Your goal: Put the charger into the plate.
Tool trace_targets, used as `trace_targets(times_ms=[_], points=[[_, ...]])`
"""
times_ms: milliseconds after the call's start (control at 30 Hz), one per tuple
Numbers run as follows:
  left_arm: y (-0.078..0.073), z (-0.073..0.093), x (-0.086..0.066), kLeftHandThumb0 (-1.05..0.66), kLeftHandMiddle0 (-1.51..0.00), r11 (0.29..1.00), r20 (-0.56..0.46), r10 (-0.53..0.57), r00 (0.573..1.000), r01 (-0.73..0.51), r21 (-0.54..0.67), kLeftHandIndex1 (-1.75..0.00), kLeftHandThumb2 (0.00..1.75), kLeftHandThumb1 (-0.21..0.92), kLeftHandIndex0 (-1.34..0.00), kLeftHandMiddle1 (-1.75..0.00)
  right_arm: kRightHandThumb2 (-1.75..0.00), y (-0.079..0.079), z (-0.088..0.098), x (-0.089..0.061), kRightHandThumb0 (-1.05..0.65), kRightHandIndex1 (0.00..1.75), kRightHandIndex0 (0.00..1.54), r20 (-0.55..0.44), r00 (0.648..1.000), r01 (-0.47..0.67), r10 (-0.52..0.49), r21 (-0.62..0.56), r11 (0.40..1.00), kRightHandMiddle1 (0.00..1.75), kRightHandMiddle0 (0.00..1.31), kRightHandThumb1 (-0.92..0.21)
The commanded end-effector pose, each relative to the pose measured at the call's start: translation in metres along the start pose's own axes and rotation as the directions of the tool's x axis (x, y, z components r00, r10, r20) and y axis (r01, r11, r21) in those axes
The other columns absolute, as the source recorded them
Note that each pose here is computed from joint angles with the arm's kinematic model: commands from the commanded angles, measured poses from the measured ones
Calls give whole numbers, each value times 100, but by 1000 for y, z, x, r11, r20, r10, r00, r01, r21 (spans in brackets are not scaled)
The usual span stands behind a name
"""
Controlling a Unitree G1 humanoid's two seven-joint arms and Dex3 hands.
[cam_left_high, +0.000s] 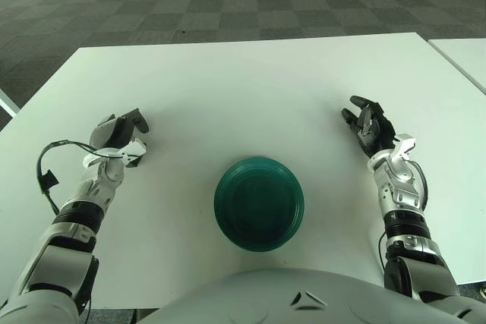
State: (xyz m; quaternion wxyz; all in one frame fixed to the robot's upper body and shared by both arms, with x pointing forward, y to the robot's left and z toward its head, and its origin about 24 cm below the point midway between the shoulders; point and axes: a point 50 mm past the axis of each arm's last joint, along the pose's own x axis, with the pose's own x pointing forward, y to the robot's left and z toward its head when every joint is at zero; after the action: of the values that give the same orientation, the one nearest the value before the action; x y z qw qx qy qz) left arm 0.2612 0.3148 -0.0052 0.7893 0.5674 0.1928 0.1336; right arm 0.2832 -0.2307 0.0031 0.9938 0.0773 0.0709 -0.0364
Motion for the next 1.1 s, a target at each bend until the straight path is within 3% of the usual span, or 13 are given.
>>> trace_targets(times_ms=[0,367,900,1067], points=[[-35,-15,-25,0,-93,988,-65,-154,986,156,17,-175,163,-3,-66,-153,-82,-6,-33,-14,-69,7,35,-150,988,35,-29,35,999,102,0,-92],[-10,10,-26,0,-93,996,-5,-85,996,86,31,-175,162,-1,-65,-152,-82,-7,-33,-14,-69,7,35,-150,988,35,-29,35,999,102,0,-92],[20,52,-45,0,-83,998,179,19,984,-29,49,-175,161,4,-60,-166,-82,-9,-33,-15,-69,7,35,-150,988,35,-29,34,999,102,0,-92],[40,79,-57,0,-83,995,267,57,962,-76,64,-175,160,5,-59,-167,-82,-8,-33,-16,-69,7,35,-148,988,34,-29,34,999,102,0,-92]])
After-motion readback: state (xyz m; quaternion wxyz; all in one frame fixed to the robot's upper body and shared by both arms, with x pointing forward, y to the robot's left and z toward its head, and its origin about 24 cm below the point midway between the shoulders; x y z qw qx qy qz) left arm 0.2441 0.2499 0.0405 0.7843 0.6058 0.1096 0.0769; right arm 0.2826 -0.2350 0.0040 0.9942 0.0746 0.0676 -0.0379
